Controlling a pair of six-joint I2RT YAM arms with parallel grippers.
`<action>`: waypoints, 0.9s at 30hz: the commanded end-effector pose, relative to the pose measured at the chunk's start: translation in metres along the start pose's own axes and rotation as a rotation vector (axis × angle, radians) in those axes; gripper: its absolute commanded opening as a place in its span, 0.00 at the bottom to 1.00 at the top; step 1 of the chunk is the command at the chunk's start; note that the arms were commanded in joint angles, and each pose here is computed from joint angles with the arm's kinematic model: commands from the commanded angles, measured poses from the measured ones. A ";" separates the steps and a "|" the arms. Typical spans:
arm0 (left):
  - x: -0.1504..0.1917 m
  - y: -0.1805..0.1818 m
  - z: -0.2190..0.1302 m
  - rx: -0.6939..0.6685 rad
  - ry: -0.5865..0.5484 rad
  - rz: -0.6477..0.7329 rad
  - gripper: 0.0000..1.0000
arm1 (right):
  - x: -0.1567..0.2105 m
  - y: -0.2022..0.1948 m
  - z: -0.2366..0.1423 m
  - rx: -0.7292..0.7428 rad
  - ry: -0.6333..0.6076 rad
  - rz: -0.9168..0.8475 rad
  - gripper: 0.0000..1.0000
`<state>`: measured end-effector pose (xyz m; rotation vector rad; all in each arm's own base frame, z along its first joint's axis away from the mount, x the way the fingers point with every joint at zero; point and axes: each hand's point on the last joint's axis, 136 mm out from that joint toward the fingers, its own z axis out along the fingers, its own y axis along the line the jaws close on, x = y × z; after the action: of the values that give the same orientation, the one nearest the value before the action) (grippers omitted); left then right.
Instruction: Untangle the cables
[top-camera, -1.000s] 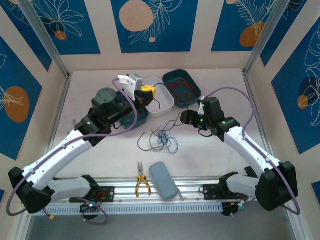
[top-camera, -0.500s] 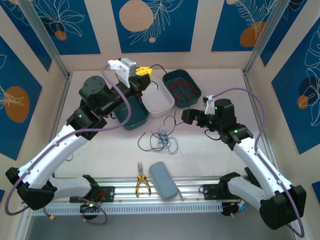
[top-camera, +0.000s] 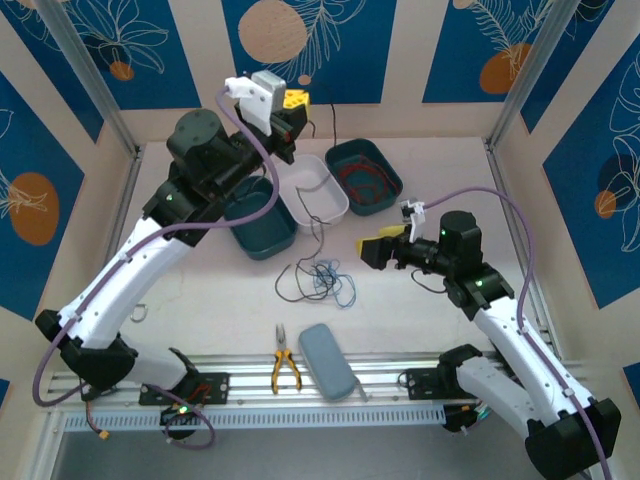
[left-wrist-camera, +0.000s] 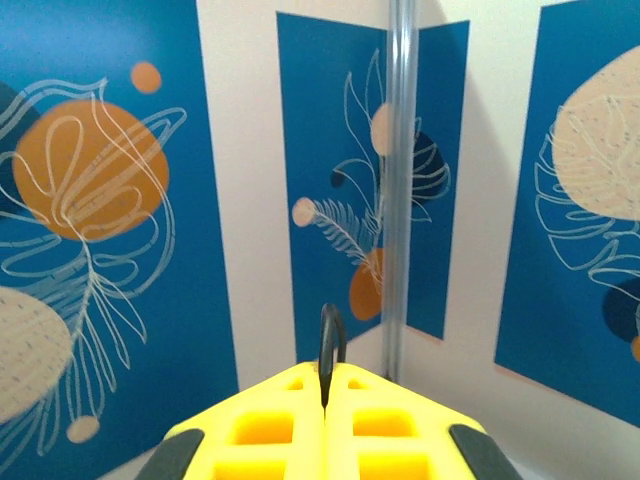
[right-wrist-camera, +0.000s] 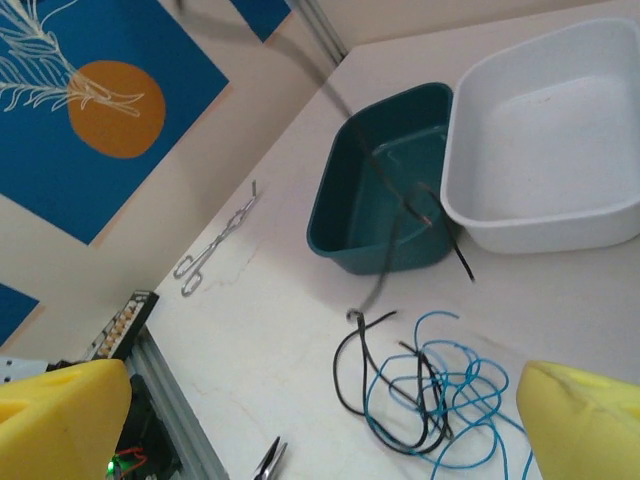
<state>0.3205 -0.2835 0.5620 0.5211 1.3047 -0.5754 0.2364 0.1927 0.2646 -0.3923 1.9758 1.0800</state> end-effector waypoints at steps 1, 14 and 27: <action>-0.030 0.017 -0.001 -0.066 -0.052 0.071 0.00 | -0.002 0.017 -0.004 -0.067 -0.024 -0.075 0.99; -0.098 0.013 -0.018 -0.037 -0.232 0.096 0.00 | 0.001 -0.007 0.009 0.077 -0.016 -0.055 0.99; -0.093 -0.007 -0.028 0.096 -0.248 -0.021 0.00 | 0.028 -0.027 0.069 0.261 0.108 -0.007 0.73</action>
<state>0.2890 -0.2679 0.6359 0.5125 1.1014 -0.6603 0.2534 0.2397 0.2044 -0.4102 2.1767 0.8968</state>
